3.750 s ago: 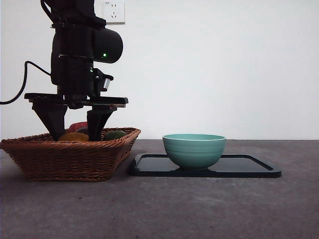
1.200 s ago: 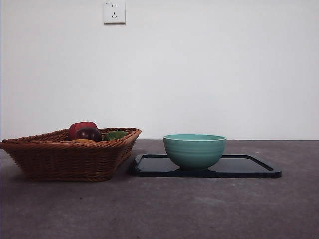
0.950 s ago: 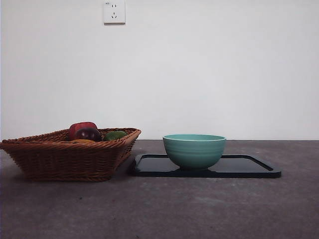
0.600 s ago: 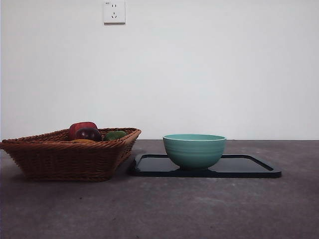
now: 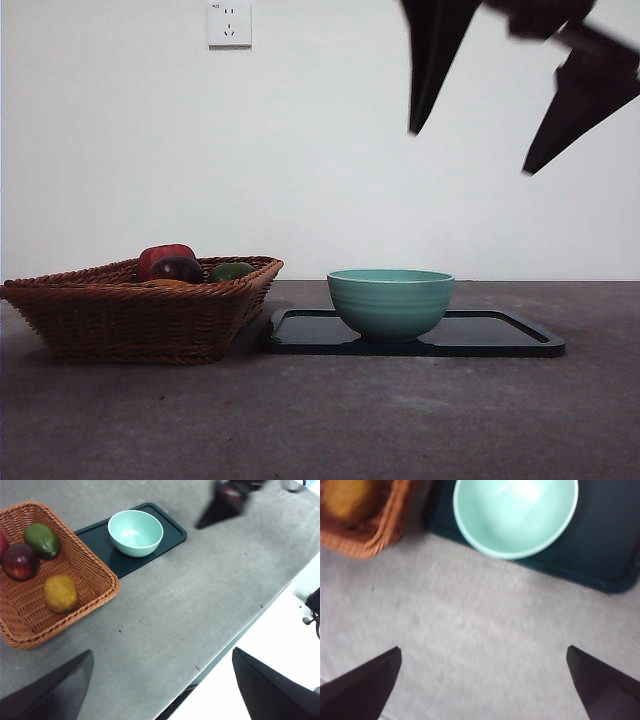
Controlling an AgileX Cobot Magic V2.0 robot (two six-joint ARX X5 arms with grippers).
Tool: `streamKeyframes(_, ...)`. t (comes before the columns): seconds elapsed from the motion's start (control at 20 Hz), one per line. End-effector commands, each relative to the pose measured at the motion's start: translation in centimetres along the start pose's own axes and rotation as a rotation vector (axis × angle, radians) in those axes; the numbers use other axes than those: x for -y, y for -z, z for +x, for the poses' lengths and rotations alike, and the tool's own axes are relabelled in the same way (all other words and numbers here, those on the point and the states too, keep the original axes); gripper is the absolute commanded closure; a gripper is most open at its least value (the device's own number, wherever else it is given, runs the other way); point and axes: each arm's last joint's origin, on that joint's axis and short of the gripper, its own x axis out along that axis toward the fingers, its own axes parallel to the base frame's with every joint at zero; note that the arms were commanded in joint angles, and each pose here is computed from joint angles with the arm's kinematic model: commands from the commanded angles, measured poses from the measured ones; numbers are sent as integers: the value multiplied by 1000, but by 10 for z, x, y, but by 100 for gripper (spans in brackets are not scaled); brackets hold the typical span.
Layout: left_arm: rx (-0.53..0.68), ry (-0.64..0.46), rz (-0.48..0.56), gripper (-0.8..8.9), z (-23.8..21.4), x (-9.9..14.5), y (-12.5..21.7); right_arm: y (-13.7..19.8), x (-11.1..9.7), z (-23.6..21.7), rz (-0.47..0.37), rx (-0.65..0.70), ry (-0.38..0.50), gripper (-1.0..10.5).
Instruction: Pick up the wifruite, put it on the bowl, pick up the plate, put it on desk
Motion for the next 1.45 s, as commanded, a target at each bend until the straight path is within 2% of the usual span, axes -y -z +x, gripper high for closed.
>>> streamKeyframes(0.05, 25, 10, 24, 376, -3, 1, -3, -29, 4, 15, 20, -21, 2, 396)
streamKeyframes(0.4, 25, 10, 24, 376, -3, 1, -3, -95, 30, 76, 41, -137, 102, 396)
streamKeyframes(0.7, 25, 10, 24, 376, -3, 1, -3, -114, 58, 125, 102, -203, 134, 397)
streamKeyframes(0.9, 26, 10, 24, 376, -3, 1, -3, -114, 70, 142, 126, -233, 136, 545)
streamKeyframes(1.15, 27, 10, 24, 376, -3, 1, -3, -116, 69, 143, 103, -208, 117, 914)
streamKeyframes(1.3, 27, 10, 24, 376, -3, 1, -3, -117, 67, 144, 90, -201, 96, 936)
streamKeyframes(1.45, 28, 10, 25, 376, -3, 1, -3, -121, 62, 123, 57, -195, 92, 936)
